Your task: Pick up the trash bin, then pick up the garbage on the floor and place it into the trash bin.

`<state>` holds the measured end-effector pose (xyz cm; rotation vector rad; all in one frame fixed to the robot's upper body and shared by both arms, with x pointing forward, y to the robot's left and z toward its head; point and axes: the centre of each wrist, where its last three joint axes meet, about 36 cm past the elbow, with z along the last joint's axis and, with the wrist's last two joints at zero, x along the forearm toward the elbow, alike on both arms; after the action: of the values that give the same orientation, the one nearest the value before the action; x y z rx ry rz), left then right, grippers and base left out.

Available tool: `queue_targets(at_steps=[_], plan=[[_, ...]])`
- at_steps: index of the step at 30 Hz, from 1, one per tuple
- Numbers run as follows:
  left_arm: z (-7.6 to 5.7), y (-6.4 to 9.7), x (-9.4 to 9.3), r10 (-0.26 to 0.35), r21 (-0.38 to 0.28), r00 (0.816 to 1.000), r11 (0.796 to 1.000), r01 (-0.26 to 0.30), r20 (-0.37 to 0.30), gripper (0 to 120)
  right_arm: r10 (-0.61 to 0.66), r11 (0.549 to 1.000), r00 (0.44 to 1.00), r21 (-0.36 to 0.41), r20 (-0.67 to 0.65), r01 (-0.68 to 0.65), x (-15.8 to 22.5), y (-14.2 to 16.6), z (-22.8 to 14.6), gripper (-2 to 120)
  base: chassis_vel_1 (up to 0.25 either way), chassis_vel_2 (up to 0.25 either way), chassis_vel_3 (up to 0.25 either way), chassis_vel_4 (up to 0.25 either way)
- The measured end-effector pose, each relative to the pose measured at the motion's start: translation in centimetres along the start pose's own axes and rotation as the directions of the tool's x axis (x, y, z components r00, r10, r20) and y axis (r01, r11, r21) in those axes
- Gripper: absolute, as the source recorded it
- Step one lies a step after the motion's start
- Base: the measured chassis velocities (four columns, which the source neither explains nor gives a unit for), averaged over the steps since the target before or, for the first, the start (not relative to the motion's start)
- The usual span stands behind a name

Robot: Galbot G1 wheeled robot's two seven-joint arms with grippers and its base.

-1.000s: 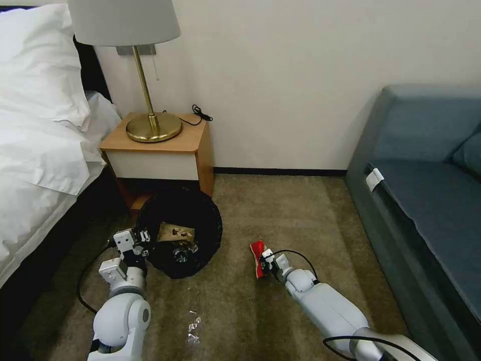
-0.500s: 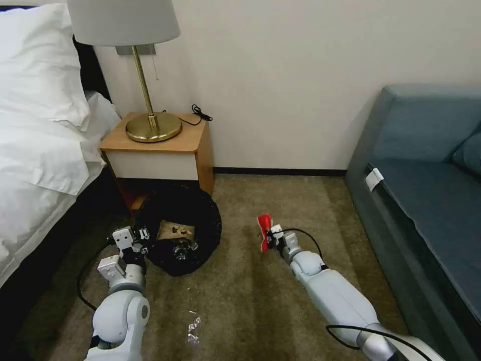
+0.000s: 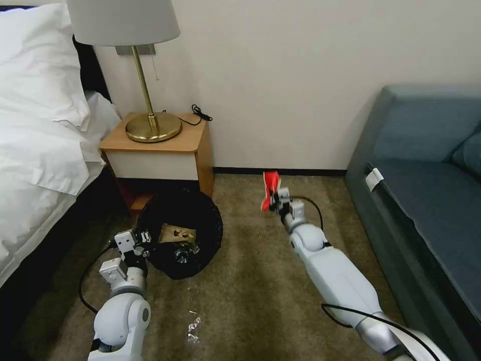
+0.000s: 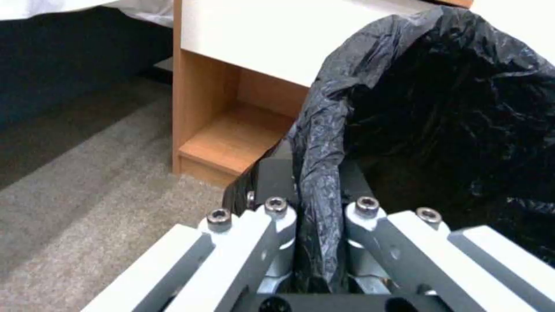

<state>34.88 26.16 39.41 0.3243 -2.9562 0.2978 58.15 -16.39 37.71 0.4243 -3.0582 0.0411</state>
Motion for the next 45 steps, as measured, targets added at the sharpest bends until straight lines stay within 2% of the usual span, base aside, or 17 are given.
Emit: queue_targets(at_steps=[2, 3, 5, 6, 8, 12, 14, 24, 30, 45], plan=[[0.1, 0.0, 0.0, 0.0, 0.001, 1.0, 1.0, 0.0, -0.001, 5, -0.04, 0.999, 0.997, -0.034, 0.073, 0.042, 0.8, 3.0, -3.4, 1, 0.0, 0.0, 0.0, 0.0], [0.1, 0.0, 0.0, 0.0, 0.001, 1.0, 1.0, 0.0, -0.001, 5, -0.04, 0.999, 0.997, -0.034, 0.073, 0.042, 0.8, 3.0, -3.4, 1, 0.0, 0.0, 0.0, 0.0], [0.2, 0.0, 0.0, 0.0, 0.001, 1.0, 1.0, 0.0, -0.002, 5, -0.077, 0.995, 0.992, -0.05, 0.097, 0.082, 2.0, 5.7, -4.7, 1, 0.0, 0.0, 0.0, 0.0], [0.2, 0.0, 0.0, 0.0, 0.001, 1.0, 1.0, 0.0, -0.002, 5, -0.077, 0.995, 0.992, -0.05, 0.097, 0.082, 2.0, 5.7, -4.7, 1, 0.0, 0.0, 0.0, 0.0], [0.2, 0.0, 0.0, 0.001, 0.002, 1.0, 1.0, -0.001, -0.002, 5, -0.108, 0.992, 0.988, -0.057, 0.112, 0.115, 3.5, 8.7, -5.8, 1, 0.0, 0.0, 0.0, 0.0], [0.2, 0.0, -0.1, 0.001, 0.003, 1.0, 1.0, -0.001, -0.002, 5, -0.135, 0.988, 0.984, -0.064, 0.119, 0.144, 4.5, 10.5, -6.3, 1, 0.0, 0.0, 0.0, 0.0], [0.3, -0.1, -0.1, 0.002, 0.005, 1.0, 1.0, -0.002, -0.002, 5, -0.18, 0.98, 0.975, -0.065, 0.132, 0.189, 6.0, 12.8, -7.2, 1, 0.0, 0.0, 0.0, 0.0], [0.3, -0.3, -0.3, 0.003, 0.009, 1.0, 1.0, -0.003, 0.0, 5, -0.264, 0.96, 0.954, -0.051, 0.141, 0.274, 8.0, 15.7, -7.8, 1, 0.0, 0.0, 0.0, 0.0], [0.3, -0.5, -0.3, 0.002, 0.012, 1.0, 1.0, -0.002, 0.001, 5, -0.336, 0.939, 0.937, -0.038, 0.097, 0.341, 9.8, 18.1, -5.9, 1, 0.0, 0.0, 0.0, 0.0], [0.3, -0.9, -0.2, 0.002, 0.019, 1.0, 1.0, -0.002, 0.002, 5, -0.359, 0.932, 0.932, -0.03, 0.051, 0.361, 10.8, 18.8, -3.4, 1, 0.0, 0.0, 0.0, 0.0]])
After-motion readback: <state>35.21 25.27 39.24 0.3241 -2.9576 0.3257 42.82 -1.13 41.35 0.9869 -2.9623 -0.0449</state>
